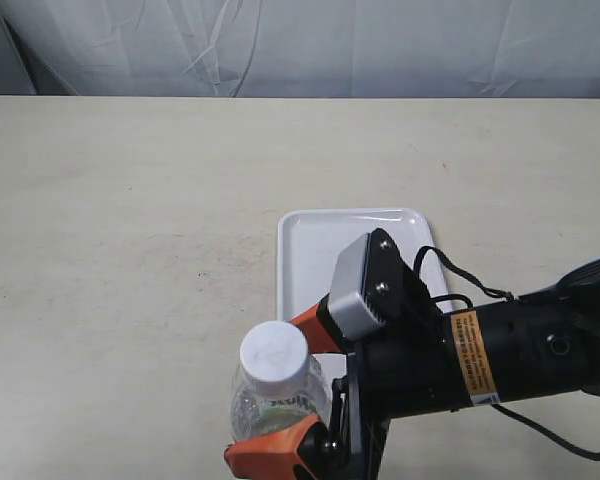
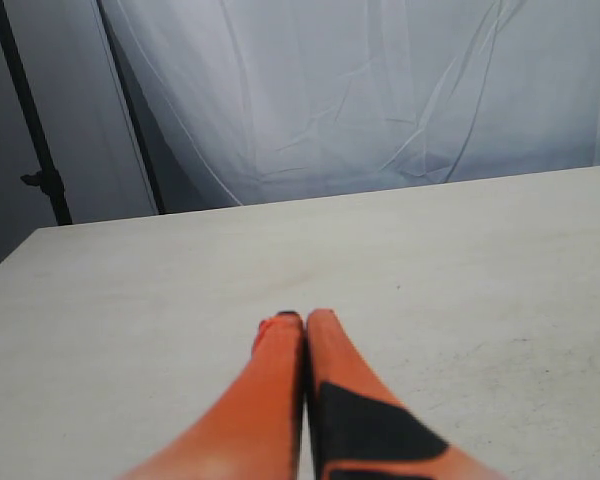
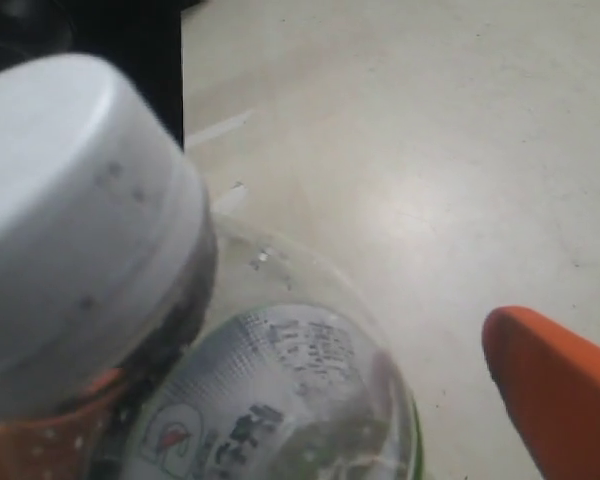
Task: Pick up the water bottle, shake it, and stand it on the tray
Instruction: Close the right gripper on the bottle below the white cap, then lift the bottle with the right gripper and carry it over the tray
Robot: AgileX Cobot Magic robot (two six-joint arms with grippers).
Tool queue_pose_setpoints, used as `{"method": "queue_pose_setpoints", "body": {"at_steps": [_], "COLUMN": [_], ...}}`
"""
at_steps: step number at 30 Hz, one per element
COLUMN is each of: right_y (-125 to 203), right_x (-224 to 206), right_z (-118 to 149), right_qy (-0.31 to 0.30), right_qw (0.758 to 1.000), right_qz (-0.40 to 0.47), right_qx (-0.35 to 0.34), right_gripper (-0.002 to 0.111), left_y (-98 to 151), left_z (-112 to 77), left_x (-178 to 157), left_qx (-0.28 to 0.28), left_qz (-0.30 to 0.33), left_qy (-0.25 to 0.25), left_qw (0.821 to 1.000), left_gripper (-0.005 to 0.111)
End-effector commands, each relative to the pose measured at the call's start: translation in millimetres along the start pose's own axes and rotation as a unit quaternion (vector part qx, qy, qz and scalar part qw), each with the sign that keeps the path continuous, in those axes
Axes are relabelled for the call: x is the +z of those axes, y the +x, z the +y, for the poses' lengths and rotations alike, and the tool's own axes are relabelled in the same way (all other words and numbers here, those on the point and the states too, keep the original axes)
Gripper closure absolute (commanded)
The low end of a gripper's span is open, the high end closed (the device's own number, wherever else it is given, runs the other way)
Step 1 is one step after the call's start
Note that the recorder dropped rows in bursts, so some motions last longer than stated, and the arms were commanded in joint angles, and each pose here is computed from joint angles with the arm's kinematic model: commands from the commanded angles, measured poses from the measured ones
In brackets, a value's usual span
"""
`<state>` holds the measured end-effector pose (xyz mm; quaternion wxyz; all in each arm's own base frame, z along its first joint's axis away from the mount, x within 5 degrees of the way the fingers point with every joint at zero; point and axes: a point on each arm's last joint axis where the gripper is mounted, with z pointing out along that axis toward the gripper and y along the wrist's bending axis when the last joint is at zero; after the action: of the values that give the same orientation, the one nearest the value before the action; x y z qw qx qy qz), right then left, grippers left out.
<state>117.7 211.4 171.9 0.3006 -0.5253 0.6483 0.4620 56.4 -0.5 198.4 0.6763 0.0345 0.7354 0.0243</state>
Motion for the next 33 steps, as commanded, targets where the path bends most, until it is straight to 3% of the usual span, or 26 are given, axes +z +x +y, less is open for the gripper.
{"method": "queue_pose_setpoints", "body": {"at_steps": [1, 7, 9, 11, 15, 20, 25, 29, 33], "right_y": [3, 4, 4, 4, 1, -4, -29, -65, -114], "right_x": [0, 0, -1, 0, 1, 1, -5, -18, -49], "right_z": [-4, -12, -12, -11, -7, -4, -9, -23, -36], "right_qy": [0.022, 0.067, 0.069, 0.064, 0.043, 0.026, 0.056, 0.165, 0.318], "right_qw": [1.000, 0.997, 0.997, 0.997, 0.998, 0.998, 0.993, 0.983, 0.945], "right_qz": [0.008, 0.010, 0.011, 0.009, -0.005, -0.028, -0.067, -0.067, -0.072], "right_qx": [0.013, 0.037, 0.038, 0.037, 0.037, 0.046, 0.076, 0.041, 0.006], "right_gripper": [0.004, 0.006, 0.016, 0.037, 0.108, 0.107, 0.109, 0.109, 0.109], "left_y": [0, 0, 0, 0, 0, 0, 0, -1, -1], "left_z": [-0.4, -0.4, -0.4, -0.4, -0.4, -0.4, -0.4, -0.4, -0.4], "left_x": [0, 0, 0, 0, 0, 0, 0, 0, 0], "left_qx": [-0.001, -0.001, -0.001, -0.001, -0.001, -0.001, -0.001, -0.001, -0.001], "left_qz": [-0.007, -0.007, -0.007, -0.007, -0.007, -0.007, -0.007, -0.008, -0.008], "left_qy": [0.003, 0.003, 0.003, 0.003, 0.003, 0.003, 0.003, 0.003, 0.003], "left_qw": [1.000, 1.000, 1.000, 1.000, 1.000, 1.000, 1.000, 1.000, 1.000], "left_gripper": [0.105, 0.105, 0.105, 0.105, 0.105, 0.105, 0.105, 0.105, 0.105]}}
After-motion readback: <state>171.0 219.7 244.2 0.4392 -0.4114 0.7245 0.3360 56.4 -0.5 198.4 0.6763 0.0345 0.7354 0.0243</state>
